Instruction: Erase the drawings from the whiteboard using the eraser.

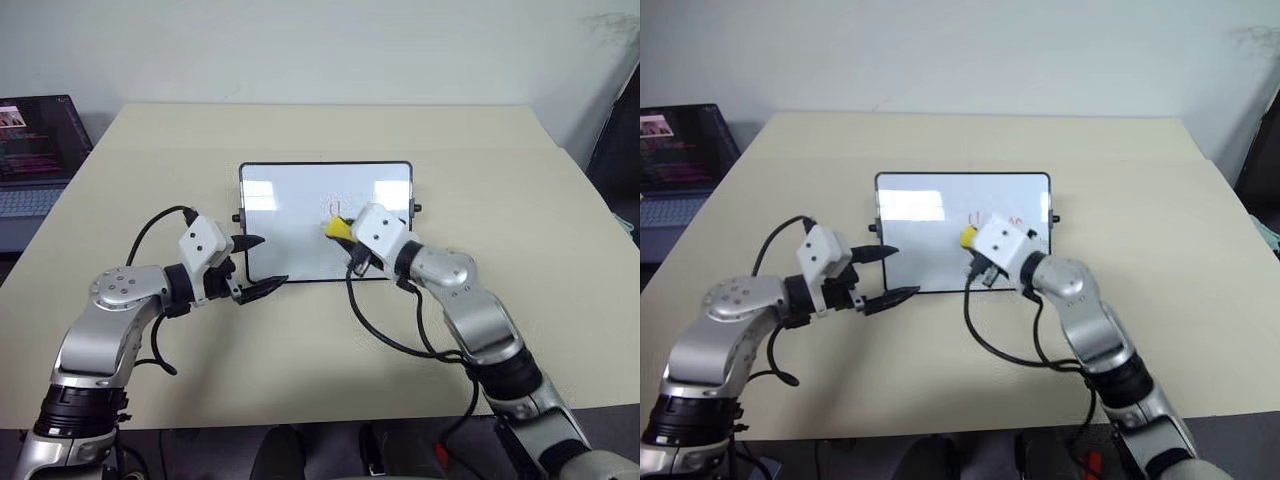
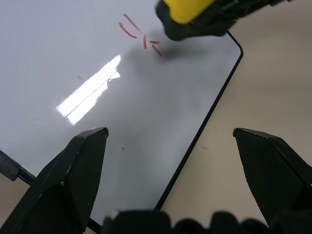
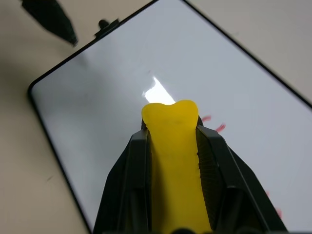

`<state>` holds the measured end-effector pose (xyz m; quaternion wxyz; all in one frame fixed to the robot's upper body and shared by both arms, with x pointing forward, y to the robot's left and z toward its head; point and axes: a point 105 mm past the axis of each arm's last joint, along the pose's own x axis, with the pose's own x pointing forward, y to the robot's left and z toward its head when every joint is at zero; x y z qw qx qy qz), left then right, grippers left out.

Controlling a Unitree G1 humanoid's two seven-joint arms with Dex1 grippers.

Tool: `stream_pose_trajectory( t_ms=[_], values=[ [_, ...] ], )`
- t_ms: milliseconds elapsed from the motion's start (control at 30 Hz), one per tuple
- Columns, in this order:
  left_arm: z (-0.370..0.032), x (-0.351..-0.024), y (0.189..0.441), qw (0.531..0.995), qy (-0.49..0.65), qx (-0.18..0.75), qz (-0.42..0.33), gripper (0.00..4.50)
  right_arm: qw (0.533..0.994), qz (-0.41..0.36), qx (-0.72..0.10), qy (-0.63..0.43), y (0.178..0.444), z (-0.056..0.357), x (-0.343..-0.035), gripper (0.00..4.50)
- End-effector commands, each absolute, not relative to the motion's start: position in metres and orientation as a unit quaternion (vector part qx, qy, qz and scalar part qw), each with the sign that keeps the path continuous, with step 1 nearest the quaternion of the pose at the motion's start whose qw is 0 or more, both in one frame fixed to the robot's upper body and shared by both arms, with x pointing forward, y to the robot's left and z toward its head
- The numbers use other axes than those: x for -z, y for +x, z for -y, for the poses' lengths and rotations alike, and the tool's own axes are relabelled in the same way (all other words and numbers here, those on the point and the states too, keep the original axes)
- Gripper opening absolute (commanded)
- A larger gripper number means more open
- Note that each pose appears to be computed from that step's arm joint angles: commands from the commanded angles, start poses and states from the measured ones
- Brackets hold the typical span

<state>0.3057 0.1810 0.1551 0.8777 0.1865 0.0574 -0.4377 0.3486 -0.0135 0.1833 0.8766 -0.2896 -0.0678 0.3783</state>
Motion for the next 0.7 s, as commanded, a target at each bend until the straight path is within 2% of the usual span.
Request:
stream_pose_trajectory(
  t_ms=[33,133,233,467,567,700],
  values=[
    [-0.178,-0.168,0.305,0.873,0.201,0.443,-0.035,4.5,0.884,0.109,-0.338,-0.305,0.367,0.014,-0.204,0.95],
    [-0.177,-0.168,0.303,0.873,0.2,0.444,-0.034,4.5,0.885,0.102,-0.321,-0.322,0.381,0.018,-0.2,0.95],
    [-0.177,-0.168,0.302,0.873,0.199,0.444,-0.034,4.5,0.875,0.067,-0.33,-0.349,0.384,0.023,-0.181,0.95],
    [-0.176,-0.167,0.302,0.874,0.196,0.444,-0.034,4.5,0.833,-0.006,-0.399,-0.383,0.366,0.026,-0.139,0.95],
    [-0.175,-0.167,0.301,0.873,0.194,0.445,-0.035,4.5,0.83,-0.003,-0.397,-0.392,0.365,0.027,-0.139,0.95],
    [-0.174,-0.166,0.302,0.873,0.194,0.446,-0.034,4.5,0.846,0.035,-0.352,-0.399,0.377,0.03,-0.157,0.95]
  ],
)
